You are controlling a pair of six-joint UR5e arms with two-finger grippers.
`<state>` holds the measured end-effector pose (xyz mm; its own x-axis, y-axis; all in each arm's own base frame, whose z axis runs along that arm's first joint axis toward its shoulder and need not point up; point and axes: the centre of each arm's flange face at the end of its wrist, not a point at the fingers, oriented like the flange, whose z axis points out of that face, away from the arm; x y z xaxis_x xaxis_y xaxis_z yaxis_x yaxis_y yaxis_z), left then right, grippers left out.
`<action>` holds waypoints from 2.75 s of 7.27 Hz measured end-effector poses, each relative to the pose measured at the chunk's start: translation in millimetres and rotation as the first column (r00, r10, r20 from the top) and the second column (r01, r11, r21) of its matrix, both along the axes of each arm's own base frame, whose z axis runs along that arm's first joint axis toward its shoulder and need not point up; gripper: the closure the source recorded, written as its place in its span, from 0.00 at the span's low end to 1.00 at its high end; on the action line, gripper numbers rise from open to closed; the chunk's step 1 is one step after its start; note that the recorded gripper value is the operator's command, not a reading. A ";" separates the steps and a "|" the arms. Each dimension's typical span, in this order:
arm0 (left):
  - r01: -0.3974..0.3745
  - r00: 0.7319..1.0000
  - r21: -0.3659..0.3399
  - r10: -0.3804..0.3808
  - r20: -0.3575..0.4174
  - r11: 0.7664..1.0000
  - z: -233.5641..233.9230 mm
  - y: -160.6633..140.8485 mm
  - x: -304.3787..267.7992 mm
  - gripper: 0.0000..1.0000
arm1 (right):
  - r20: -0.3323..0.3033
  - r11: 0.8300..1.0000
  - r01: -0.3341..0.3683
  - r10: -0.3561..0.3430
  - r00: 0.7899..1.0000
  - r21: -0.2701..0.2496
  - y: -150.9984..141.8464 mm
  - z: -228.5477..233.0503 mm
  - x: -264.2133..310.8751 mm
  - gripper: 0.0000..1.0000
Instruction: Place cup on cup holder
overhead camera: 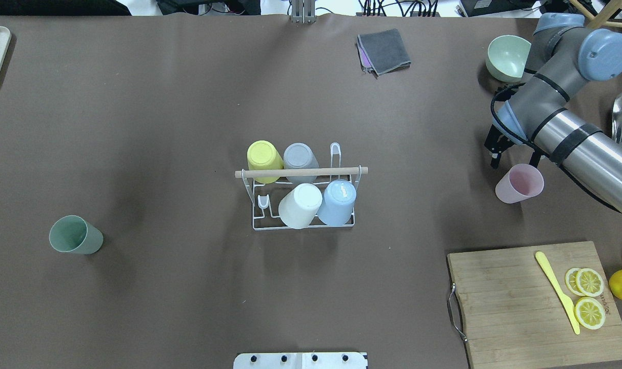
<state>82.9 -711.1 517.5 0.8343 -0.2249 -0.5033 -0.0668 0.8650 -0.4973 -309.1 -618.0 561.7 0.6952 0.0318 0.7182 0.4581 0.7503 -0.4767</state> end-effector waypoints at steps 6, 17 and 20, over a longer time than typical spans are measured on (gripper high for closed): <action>-0.099 0.991 -0.043 0.095 -0.091 0.994 -9.0 13.8 97.1 0.03 | 0.006 0.996 0.073 -0.073 0.997 -0.046 15.9 1.4 -13.2 0.05; -0.401 0.891 -0.138 0.350 -0.290 0.906 -37.8 87.7 216.6 0.03 | -0.019 0.991 0.088 -0.090 0.996 -0.097 22.4 17.6 -20.0 0.52; -0.458 0.869 -0.164 0.402 -0.289 0.874 -3.5 131.3 234.4 0.03 | 0.078 0.997 0.076 -0.078 0.994 0.023 -1.8 -14.1 13.3 0.56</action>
